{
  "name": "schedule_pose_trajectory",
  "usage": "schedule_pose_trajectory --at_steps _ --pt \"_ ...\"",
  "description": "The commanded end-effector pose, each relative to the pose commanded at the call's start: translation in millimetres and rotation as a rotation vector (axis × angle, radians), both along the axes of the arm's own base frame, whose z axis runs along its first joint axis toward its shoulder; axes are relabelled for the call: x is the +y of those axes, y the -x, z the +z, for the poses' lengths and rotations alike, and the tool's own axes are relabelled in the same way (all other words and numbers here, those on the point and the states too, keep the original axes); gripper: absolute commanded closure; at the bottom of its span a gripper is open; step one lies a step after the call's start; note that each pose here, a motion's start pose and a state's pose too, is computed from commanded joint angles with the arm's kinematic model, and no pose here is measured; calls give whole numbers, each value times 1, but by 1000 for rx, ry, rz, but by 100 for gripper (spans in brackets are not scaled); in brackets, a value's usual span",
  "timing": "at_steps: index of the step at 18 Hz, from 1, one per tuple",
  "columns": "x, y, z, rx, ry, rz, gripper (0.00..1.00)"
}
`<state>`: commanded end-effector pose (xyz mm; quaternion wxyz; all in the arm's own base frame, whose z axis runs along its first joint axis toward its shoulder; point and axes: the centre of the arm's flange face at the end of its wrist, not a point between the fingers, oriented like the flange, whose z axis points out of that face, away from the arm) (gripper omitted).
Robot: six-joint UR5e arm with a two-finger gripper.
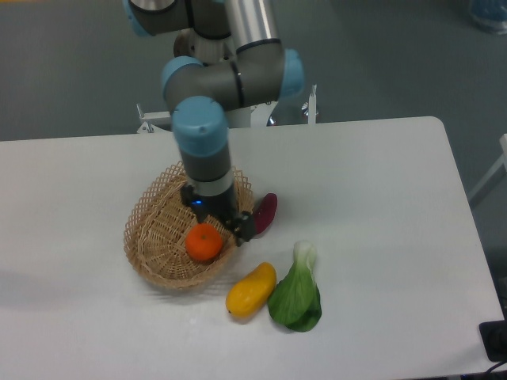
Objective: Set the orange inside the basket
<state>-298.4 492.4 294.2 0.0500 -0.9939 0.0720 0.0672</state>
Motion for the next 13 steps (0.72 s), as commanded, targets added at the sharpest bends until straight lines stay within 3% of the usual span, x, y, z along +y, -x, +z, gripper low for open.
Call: schedule_pose_trajectory --at_steps 5,8,13 --pt "-45 74 11 24 -3 28 0" --pt "-71 140 15 42 -9 66 0" --pt "-102 195 10 23 -53 75 0"
